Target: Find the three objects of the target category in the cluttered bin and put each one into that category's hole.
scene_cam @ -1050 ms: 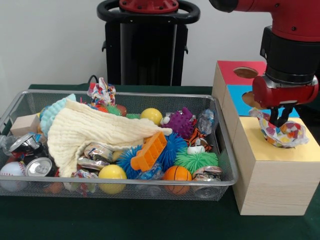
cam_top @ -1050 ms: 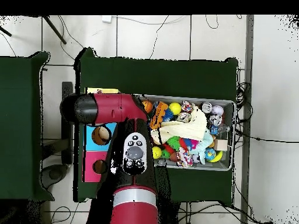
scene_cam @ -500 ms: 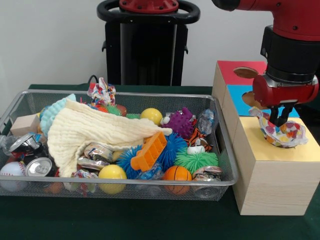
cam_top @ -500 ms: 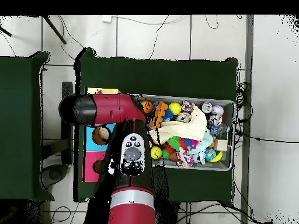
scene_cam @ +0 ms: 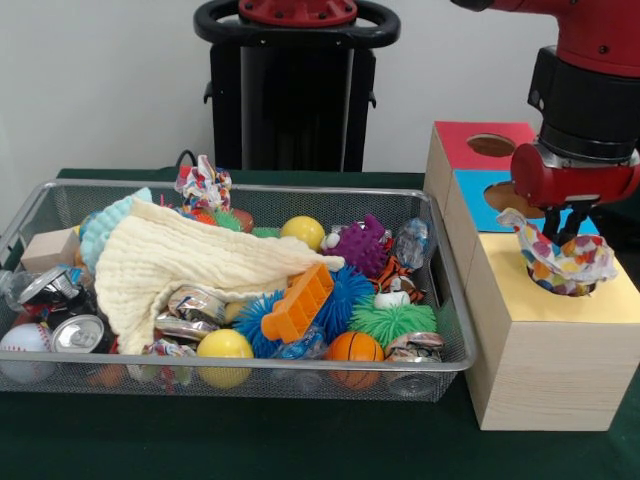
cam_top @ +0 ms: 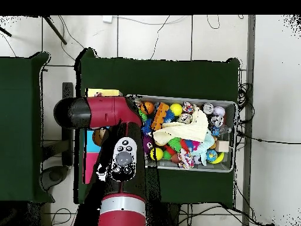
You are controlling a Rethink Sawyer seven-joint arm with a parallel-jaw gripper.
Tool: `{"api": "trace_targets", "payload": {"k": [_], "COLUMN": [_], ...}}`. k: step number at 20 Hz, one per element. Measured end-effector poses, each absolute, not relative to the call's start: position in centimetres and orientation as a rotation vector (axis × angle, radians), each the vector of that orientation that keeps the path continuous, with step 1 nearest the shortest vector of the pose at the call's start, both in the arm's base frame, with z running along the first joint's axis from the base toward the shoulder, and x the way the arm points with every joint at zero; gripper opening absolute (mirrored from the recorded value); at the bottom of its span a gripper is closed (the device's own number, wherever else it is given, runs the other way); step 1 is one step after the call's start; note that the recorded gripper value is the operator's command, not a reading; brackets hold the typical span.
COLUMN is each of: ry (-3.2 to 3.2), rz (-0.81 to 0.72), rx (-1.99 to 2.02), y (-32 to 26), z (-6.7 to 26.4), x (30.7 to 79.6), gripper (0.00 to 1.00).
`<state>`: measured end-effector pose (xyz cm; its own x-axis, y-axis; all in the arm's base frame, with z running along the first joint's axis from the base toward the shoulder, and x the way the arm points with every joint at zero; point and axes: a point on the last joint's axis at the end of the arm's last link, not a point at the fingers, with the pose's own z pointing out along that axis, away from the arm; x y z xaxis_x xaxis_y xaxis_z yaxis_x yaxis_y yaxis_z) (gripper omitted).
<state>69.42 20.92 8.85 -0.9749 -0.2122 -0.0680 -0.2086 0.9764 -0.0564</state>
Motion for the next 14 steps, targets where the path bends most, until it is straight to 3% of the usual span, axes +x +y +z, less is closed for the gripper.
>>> {"api": "trace_targets", "payload": {"k": [14], "ry": [3.053], "rz": [-0.09], "rx": [-0.306], "y": [20.98], "z": [8.93], "x": [69.28], "gripper": [0.0]}}
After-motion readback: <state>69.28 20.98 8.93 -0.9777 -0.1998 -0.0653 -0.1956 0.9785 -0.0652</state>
